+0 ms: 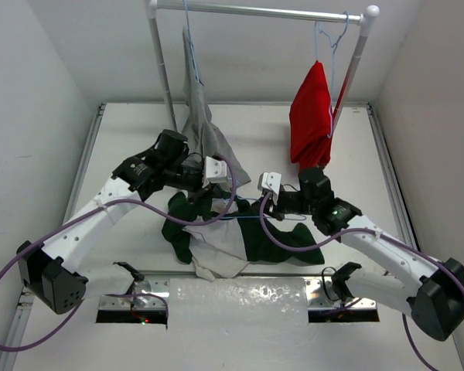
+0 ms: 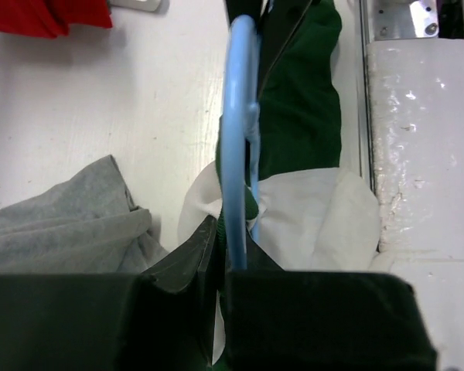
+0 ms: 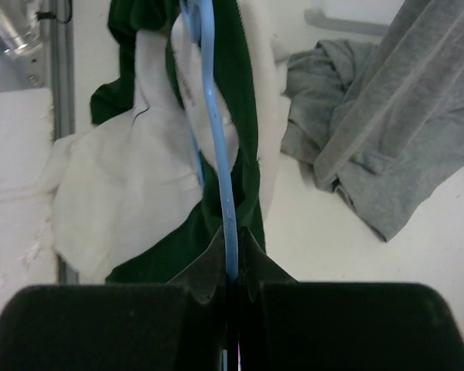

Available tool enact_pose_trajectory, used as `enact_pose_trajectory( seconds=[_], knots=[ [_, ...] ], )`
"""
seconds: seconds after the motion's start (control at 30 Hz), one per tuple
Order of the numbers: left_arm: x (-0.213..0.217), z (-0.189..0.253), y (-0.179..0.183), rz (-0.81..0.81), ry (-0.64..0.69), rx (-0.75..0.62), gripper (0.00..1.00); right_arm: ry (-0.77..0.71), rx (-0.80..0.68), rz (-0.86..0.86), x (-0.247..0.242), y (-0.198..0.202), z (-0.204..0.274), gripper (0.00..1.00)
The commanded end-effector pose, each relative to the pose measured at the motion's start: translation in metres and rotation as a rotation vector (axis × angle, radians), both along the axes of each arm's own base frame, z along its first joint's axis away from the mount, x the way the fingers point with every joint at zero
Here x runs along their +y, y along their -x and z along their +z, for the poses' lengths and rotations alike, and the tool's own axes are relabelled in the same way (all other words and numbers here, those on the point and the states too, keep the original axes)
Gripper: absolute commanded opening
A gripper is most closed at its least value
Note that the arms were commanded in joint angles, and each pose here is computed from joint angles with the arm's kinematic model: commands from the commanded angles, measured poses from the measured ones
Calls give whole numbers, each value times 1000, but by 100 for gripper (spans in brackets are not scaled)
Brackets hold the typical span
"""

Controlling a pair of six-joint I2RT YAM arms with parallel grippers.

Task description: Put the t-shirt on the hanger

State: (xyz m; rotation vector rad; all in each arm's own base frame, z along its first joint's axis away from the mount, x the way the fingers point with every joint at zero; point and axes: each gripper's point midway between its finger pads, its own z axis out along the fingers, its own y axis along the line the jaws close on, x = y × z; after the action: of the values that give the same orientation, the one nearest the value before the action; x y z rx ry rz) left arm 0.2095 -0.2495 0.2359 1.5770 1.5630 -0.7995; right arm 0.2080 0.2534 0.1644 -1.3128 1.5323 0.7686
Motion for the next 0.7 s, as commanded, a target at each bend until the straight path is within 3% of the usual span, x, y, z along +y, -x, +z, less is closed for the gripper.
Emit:
enact_pose_trajectory(
  seconds=[0.0, 0.4, 0.47, 0.5, 0.6, 0.67],
  knots=[
    [-14, 11, 8, -62, 56, 13, 0, -97, -133, -18, 16, -19, 18, 0],
    [-13, -27, -17, 51, -12, 47, 0, -94, -149, -70, 16, -25, -36, 0],
    [-8, -40, -19, 73, -57, 70, 17, -95, -122, -75, 17, -24, -44, 0],
    [-6, -44, -20, 79, -71, 74, 30, -102, -120, -78, 19, -26, -46, 0],
    [4, -53, -27, 134, -110, 81, 50, -118, -87, -89, 21, -27, -55, 0],
    [17, -52, -39, 205, -131, 68, 56, -125, -72, -90, 22, -26, -59, 0]
  ],
)
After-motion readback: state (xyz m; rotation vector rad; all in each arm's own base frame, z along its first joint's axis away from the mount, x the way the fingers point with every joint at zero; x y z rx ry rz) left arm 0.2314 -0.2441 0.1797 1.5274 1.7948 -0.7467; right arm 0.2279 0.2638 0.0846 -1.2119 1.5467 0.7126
